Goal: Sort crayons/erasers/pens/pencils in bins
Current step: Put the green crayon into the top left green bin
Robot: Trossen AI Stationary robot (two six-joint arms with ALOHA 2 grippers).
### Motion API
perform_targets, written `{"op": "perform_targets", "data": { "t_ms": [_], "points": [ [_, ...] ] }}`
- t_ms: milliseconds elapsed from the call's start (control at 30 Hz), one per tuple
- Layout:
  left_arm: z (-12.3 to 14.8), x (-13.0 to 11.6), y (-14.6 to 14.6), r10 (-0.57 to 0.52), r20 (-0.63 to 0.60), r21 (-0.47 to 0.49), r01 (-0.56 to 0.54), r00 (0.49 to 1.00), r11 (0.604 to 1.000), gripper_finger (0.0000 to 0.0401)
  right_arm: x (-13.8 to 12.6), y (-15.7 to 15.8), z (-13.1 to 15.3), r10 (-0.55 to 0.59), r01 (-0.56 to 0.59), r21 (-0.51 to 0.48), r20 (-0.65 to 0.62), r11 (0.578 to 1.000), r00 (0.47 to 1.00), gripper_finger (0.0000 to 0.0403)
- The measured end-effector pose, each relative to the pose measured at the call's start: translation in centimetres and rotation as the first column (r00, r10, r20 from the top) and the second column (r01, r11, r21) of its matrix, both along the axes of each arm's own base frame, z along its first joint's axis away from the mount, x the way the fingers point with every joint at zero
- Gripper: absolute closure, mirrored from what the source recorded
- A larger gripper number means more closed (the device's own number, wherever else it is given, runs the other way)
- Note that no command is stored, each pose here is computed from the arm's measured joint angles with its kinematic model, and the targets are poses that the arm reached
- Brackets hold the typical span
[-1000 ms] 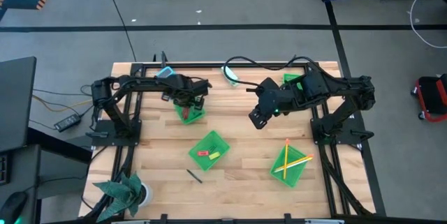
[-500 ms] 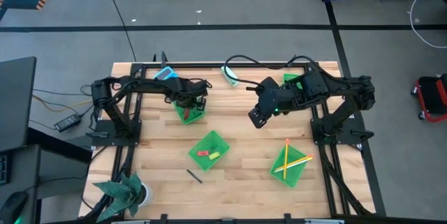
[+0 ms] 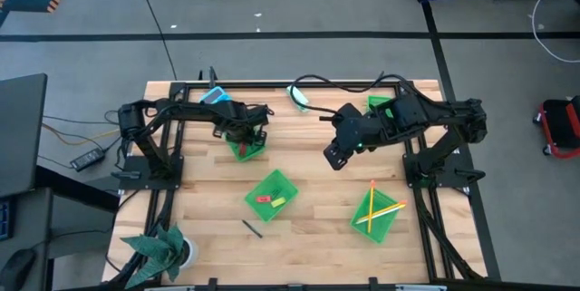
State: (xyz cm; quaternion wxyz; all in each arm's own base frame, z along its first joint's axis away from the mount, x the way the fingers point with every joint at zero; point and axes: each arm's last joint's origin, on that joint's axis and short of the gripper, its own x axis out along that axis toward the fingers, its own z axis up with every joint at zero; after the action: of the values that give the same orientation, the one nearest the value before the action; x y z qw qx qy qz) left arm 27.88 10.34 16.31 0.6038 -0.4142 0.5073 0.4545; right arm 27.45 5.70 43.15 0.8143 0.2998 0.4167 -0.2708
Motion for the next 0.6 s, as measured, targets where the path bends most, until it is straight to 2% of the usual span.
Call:
{"op": "perform_targets", "data": {
  "t_ms": [133, 233, 333, 433, 533, 600],
  "points": [
    [1.3, 0.3, 0.1, -0.041, -0.014, -0.002, 0.041, 0.999, 0.999, 0.0245, -0.1, 0.3, 0.0, 0.017, -0.017, -0.003, -0.001, 1.0, 1.0, 0.0245],
    [3.7, 1.1, 0.1, -0.188, 0.004, 0.027, 0.188, 0.982, 0.982, 0.0227, -0.2, 0.7, 0.0, 0.029, -0.029, -0.004, -0.001, 1.0, 1.0, 0.0245],
    [7.3, 2.2, -0.7, -0.345, 0.059, 0.101, 0.338, 0.937, 0.936, 0.0221, -0.3, 1.1, 0.0, 0.054, -0.054, -0.011, -0.008, 0.998, 0.998, 0.0245],
    [11.1, 3.0, -2.6, -0.492, 0.128, 0.198, 0.464, 0.861, 0.864, 0.0225, -0.6, 1.5, -0.1, 0.085, -0.086, -0.026, -0.035, 0.996, 0.996, 0.0245],
    [13.8, 3.0, -5.0, -0.58, 0.173, 0.255, 0.532, 0.796, 0.807, 0.0234, -1.1, 1.7, -0.3, 0.092, -0.095, -0.033, -0.079, 0.995, 0.993, 0.0245],
    [14.8, 3.1, -6.7, -0.6, 0.204, 0.28, 0.541, 0.774, 0.793, 0.024, -1.4, 1.9, -0.4, 0.1, -0.105, -0.038, -0.103, 0.994, 0.99, 0.0245]
  ]
}}
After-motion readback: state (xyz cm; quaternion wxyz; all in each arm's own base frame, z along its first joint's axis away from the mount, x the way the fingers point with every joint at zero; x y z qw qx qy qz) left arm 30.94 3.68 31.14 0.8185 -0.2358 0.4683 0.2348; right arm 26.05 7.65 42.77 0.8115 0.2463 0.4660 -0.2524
